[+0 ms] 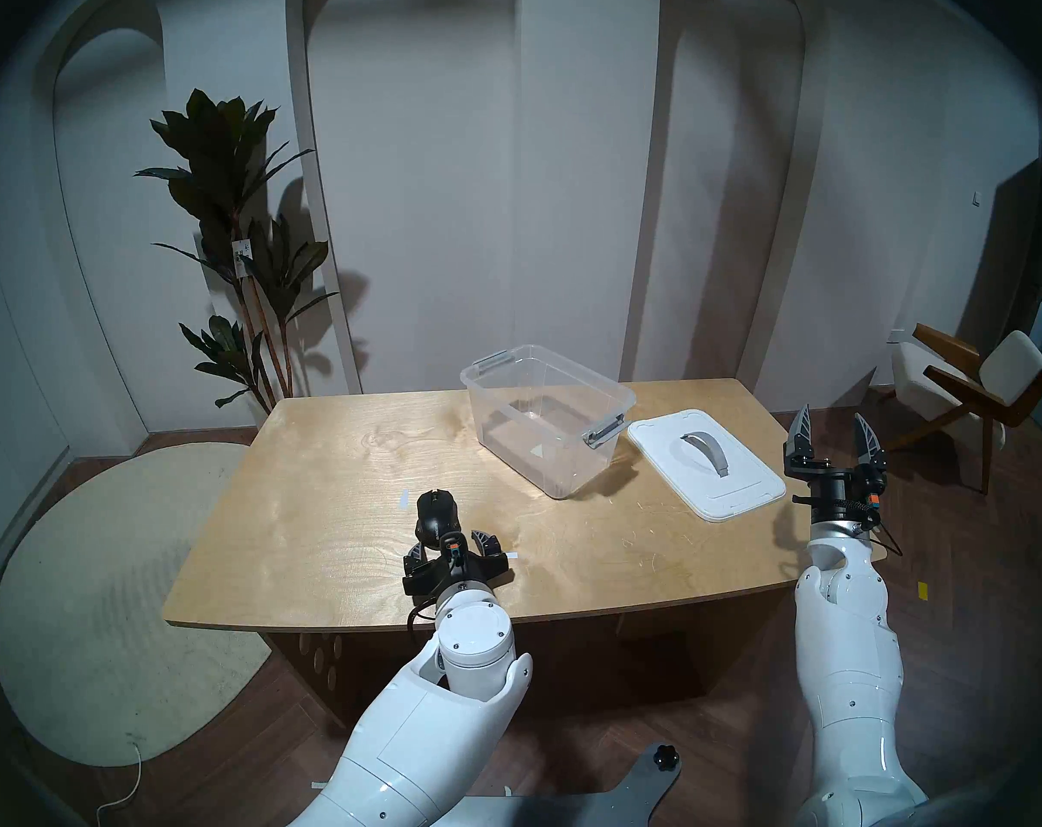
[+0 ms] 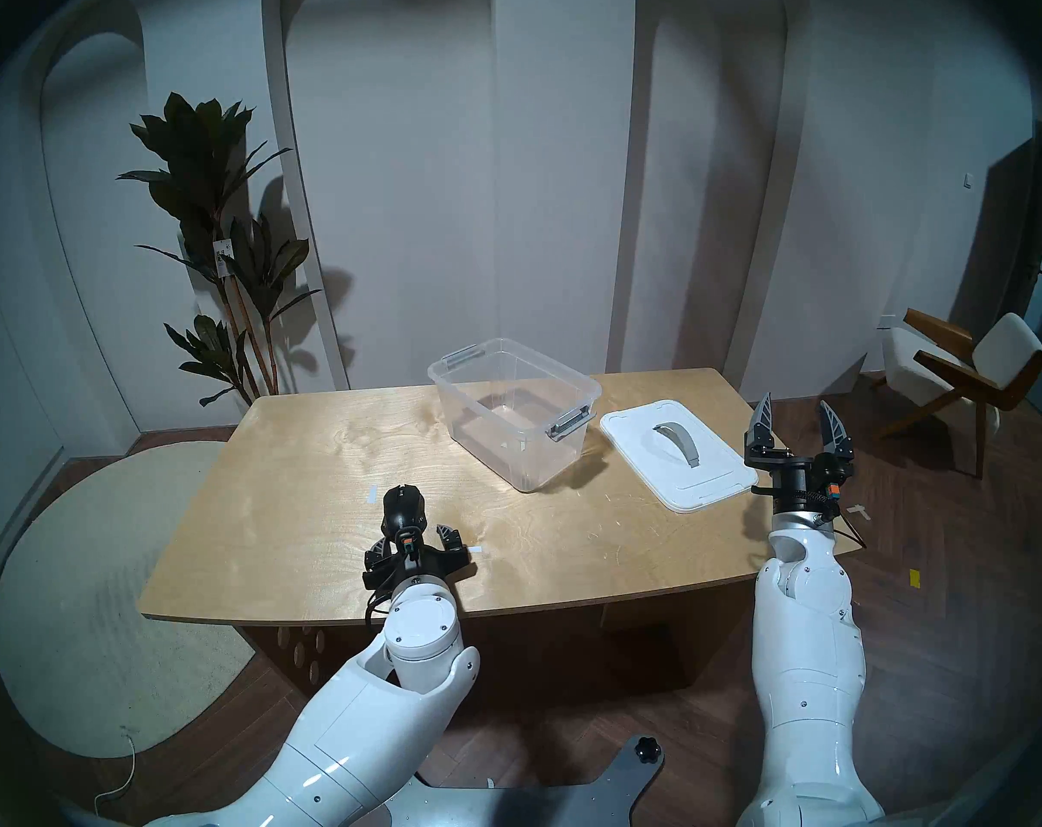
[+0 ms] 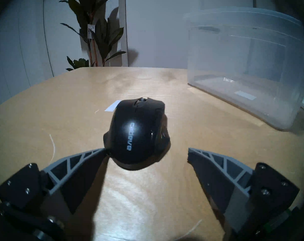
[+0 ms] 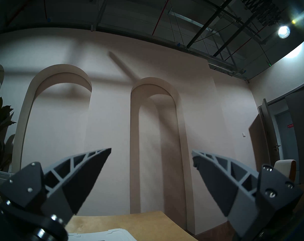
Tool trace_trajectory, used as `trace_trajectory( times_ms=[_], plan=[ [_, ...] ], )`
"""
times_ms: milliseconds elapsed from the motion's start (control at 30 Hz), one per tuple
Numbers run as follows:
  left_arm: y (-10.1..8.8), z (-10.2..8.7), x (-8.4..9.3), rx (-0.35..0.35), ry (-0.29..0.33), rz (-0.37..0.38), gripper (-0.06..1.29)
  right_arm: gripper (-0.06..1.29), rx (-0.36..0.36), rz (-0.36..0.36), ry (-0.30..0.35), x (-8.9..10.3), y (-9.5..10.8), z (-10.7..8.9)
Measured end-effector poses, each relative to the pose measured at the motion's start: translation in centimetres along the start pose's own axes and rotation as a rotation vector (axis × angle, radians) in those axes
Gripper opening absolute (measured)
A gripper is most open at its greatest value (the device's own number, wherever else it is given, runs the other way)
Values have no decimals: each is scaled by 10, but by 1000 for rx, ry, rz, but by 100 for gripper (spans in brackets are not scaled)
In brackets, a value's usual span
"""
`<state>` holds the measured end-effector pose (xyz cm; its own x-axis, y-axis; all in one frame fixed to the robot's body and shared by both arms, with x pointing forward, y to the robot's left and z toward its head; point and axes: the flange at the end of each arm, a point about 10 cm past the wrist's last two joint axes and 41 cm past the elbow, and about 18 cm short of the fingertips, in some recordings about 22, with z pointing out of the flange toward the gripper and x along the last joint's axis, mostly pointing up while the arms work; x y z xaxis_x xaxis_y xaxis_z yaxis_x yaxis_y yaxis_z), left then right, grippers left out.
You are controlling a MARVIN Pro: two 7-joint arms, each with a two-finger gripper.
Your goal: Open a storage container and put mouse inside
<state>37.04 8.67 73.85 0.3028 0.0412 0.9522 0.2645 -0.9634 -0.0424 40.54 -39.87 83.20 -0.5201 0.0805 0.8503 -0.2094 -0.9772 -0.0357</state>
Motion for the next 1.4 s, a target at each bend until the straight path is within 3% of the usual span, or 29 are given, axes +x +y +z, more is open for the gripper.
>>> trace_trajectory(
  times_ms=[167, 367, 567, 700, 900, 1167, 1400],
  plan=[
    [-5, 2, 1, 12, 48, 40, 125, 125, 0, 0, 0, 0, 0, 0],
    [-25, 13, -11, 61, 48, 80, 125, 125, 0, 0, 1, 0, 0, 0],
    [-34, 28, -9, 81, 82, 66, 125, 125, -5, 0, 1, 0, 1, 0],
    [-33, 34, -7, 24, 99, 64, 125, 125, -8, 0, 2, 0, 1, 0],
    [-31, 33, -2, -109, 133, 130, 125, 125, -9, 0, 2, 0, 1, 1],
    [-70, 44, 16, -110, 126, 236, 125, 125, -11, 0, 2, 0, 2, 1],
    [-92, 44, 29, -149, 39, 237, 125, 125, -12, -1, 3, 1, 2, 1]
  ],
)
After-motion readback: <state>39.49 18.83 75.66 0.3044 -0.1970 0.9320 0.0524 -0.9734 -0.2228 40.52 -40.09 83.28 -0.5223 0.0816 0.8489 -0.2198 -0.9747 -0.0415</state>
